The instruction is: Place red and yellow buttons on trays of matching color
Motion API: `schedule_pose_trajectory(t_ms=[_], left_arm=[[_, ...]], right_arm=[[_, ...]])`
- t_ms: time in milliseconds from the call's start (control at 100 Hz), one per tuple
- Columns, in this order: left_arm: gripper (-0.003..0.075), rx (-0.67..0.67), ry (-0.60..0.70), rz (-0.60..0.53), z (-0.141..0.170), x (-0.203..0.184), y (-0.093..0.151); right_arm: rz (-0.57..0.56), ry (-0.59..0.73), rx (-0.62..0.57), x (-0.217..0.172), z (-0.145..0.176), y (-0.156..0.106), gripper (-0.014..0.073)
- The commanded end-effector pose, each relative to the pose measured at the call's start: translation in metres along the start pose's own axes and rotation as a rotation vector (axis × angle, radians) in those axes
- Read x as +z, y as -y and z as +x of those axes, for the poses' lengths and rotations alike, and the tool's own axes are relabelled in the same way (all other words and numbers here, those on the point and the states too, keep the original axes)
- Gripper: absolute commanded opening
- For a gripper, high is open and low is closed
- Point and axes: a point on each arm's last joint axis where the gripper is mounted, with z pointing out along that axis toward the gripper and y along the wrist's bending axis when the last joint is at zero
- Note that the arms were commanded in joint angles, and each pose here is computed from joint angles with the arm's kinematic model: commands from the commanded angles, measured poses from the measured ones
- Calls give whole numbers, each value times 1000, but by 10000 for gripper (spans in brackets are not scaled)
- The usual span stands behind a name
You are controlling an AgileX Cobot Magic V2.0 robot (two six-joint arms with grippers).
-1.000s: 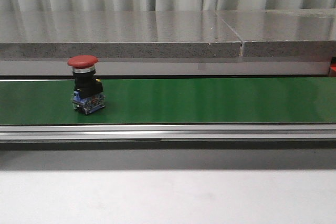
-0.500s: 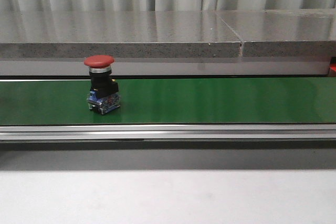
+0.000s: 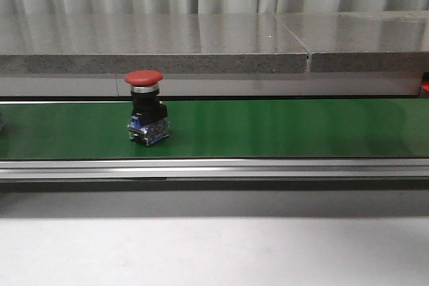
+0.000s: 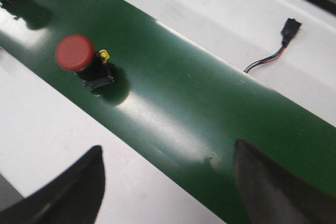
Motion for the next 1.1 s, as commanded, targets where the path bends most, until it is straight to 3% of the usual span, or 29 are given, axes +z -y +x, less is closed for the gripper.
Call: schedule_pose_trajectory(t_ms=[0, 340, 750, 930, 1090], left_arm=[[-21, -13, 86, 12, -13, -4, 1], [-21, -13, 86, 12, -13, -4, 1], [-21, -13, 86, 12, -13, -4, 1], [-21, -13, 86, 12, -13, -4, 1], [-21, -13, 86, 12, -13, -4, 1]], right_arm=[[-31, 37, -26, -2, -21, -10, 628], [-123, -185, -128, 52, -34, -41, 602], [-139, -228, -164, 107, -45, -48, 551], [-130, -207, -158, 124, -46, -46, 470], [-124, -201, -160, 127, -46, -46, 272]])
